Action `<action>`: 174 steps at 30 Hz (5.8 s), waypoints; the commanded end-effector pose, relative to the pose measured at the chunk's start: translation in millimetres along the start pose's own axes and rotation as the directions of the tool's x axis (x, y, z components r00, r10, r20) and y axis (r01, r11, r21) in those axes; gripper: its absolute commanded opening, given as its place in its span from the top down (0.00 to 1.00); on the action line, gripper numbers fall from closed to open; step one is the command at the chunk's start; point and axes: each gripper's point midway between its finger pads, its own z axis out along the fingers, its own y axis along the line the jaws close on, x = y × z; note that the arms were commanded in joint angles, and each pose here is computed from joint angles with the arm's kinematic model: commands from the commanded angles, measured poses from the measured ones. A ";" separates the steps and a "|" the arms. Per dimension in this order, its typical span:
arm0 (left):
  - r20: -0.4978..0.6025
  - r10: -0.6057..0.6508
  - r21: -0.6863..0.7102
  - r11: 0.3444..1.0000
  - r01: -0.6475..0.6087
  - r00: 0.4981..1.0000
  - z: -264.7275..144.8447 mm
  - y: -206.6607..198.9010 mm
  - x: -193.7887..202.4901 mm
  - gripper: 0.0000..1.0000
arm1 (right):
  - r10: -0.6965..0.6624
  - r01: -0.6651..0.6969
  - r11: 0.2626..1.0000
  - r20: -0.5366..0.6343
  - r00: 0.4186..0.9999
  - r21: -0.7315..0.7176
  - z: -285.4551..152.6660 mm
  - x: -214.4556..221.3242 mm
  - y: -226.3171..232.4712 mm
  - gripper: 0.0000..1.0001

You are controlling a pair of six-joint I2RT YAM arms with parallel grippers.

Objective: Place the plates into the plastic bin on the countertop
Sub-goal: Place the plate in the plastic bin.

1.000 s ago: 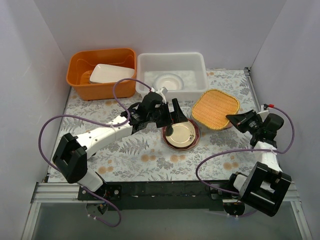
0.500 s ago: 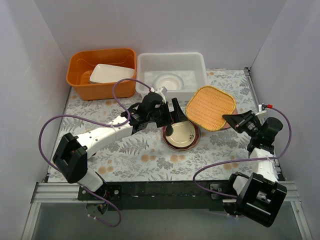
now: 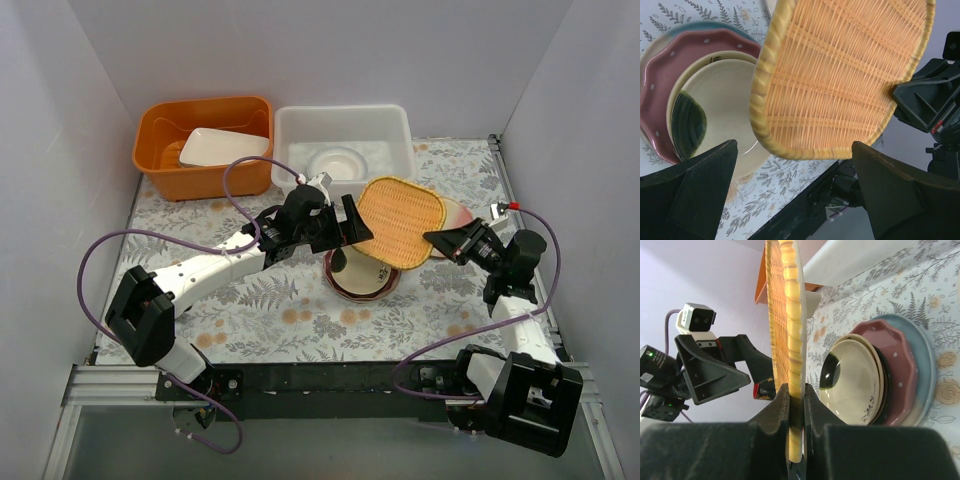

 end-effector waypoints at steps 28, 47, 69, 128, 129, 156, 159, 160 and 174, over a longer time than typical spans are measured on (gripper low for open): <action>0.115 -0.013 -0.022 1.000 0.016 0.993 -26.1 9.3 -13.9 0.99 | -0.077 0.043 0.984 -0.192 0.978 -0.175 17.1 50.8 32.5 0.99; 0.127 -0.027 0.003 1.000 0.027 0.992 -31.4 6.7 -14.1 1.00 | -0.081 0.047 0.985 -0.204 0.976 -0.167 20.8 50.6 27.5 0.96; 0.164 -0.033 0.041 0.999 0.027 0.986 -45.4 -4.2 -22.3 1.00 | -0.126 0.109 0.990 -0.233 0.964 -0.084 14.2 66.2 1.3 0.16; 0.177 -0.004 0.108 0.994 -0.015 0.984 2.3 -16.1 -177.3 1.00 | -0.096 0.100 0.995 -0.255 0.962 0.006 -2.8 97.9 -30.1 0.02; 0.168 -0.007 0.101 0.995 -0.011 0.986 5.1 -14.0 -178.1 1.00 | -0.097 0.103 0.995 -0.255 0.962 0.009 -2.3 97.1 -30.0 0.02; 0.181 -0.102 0.190 0.980 0.067 0.978 66.0 8.9 -255.5 1.00 | -0.074 0.096 0.993 -0.266 0.961 0.072 -5.2 105.2 -49.4 0.02; 0.195 -0.116 0.205 0.976 0.075 0.974 67.1 11.0 -262.0 1.00 | -0.074 0.096 0.993 -0.265 0.961 0.073 -5.6 106.1 -50.6 0.02; 0.196 -0.121 0.206 0.975 0.079 0.973 67.9 12.7 -263.4 1.00 | -0.072 0.095 0.993 -0.265 0.961 0.073 -5.4 106.0 -50.7 0.02; 0.282 -0.166 0.201 0.973 0.111 0.945 80.9 27.0 -292.0 1.00 | -0.060 0.086 0.993 -0.270 0.961 0.085 -5.8 108.9 -56.0 0.02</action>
